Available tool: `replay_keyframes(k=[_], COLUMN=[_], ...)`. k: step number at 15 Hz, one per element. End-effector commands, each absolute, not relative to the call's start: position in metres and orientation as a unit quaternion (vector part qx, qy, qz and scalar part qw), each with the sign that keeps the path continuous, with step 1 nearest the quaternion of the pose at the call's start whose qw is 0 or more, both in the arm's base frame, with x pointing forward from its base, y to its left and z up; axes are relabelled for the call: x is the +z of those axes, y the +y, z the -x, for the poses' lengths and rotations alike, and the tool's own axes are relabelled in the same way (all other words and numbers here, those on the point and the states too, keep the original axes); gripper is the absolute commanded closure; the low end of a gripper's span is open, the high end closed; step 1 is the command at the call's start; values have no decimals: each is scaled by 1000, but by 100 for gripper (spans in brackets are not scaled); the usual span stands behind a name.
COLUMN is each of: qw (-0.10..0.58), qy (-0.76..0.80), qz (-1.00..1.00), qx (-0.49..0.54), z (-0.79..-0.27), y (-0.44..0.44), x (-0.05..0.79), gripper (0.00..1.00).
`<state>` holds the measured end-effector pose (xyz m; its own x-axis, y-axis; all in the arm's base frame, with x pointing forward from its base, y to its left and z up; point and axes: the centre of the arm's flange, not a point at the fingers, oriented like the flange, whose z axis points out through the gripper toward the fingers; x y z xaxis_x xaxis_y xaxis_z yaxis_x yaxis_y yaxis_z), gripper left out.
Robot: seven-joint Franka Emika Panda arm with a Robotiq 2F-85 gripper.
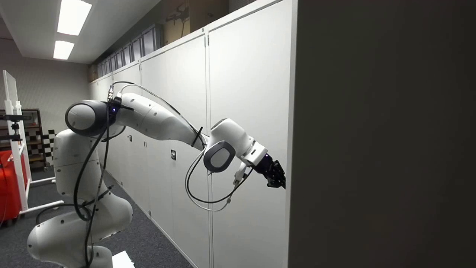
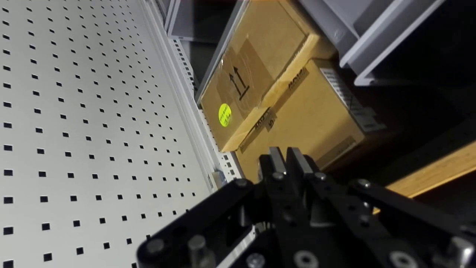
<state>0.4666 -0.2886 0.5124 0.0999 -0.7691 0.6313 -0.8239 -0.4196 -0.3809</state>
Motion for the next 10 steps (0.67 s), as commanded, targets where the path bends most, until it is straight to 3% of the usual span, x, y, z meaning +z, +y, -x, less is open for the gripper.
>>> replay_keyframes(k=[1,4,8,10], qw=[15,-2,-25,-37], qy=[-482,-430,-358,-325], qz=[-801,-845,-892,-911], qx=[355,319,274,252], z=[-435,-431,-411,-398], y=[-280,-275,-267,-263], x=[540,547,563,572], gripper=[76,67,73,69])
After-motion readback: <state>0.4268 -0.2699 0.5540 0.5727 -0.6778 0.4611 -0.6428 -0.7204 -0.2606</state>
